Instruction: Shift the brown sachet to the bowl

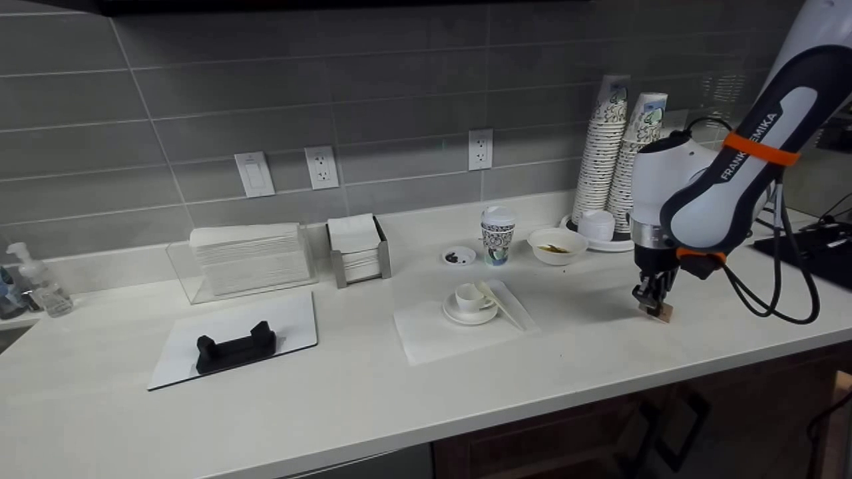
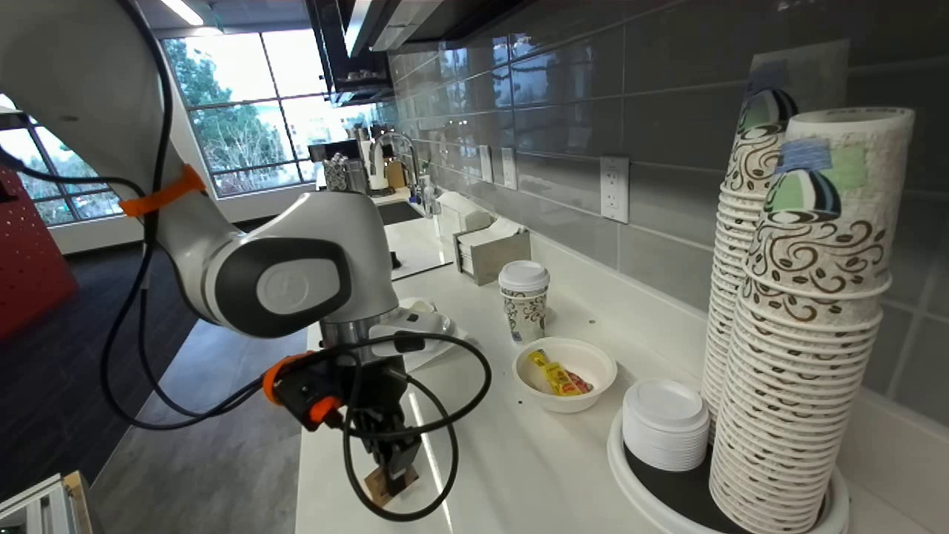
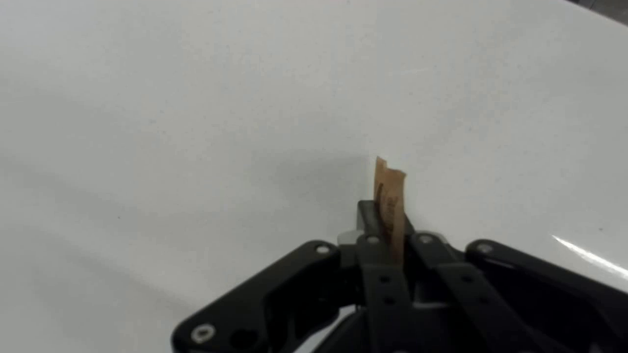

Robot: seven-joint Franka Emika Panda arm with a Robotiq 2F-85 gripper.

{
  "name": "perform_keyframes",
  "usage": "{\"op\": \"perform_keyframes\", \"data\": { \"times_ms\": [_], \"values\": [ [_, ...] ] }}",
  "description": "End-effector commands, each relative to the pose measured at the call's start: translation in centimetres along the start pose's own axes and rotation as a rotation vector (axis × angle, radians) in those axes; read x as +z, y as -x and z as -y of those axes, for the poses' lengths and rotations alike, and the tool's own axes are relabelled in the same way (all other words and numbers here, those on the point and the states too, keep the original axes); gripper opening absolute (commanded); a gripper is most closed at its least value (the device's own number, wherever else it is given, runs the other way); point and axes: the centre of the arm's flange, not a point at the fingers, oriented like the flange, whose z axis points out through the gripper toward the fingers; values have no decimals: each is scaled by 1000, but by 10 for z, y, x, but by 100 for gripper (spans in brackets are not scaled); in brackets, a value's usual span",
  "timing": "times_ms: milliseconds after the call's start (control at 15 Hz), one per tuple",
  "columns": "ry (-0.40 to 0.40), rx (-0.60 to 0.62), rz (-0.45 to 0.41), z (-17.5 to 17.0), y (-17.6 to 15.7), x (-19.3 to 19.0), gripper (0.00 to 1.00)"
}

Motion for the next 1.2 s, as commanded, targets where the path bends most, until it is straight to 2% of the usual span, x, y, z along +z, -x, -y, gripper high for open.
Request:
{"op": "perform_keyframes", "data": {
  "times_ms": [0,267,467,667,867,1133],
  "values": [
    [12,39,-81,2,13,-18,2],
    [16,129,-240,7,13,-46,2],
    [58,186,-335,12,5,-72,2],
    [68,256,-391,12,-8,-99,2],
    [33,327,-433,15,-29,-118,2],
    [37,484,-502,22,-65,-132,2]
  ]
}}
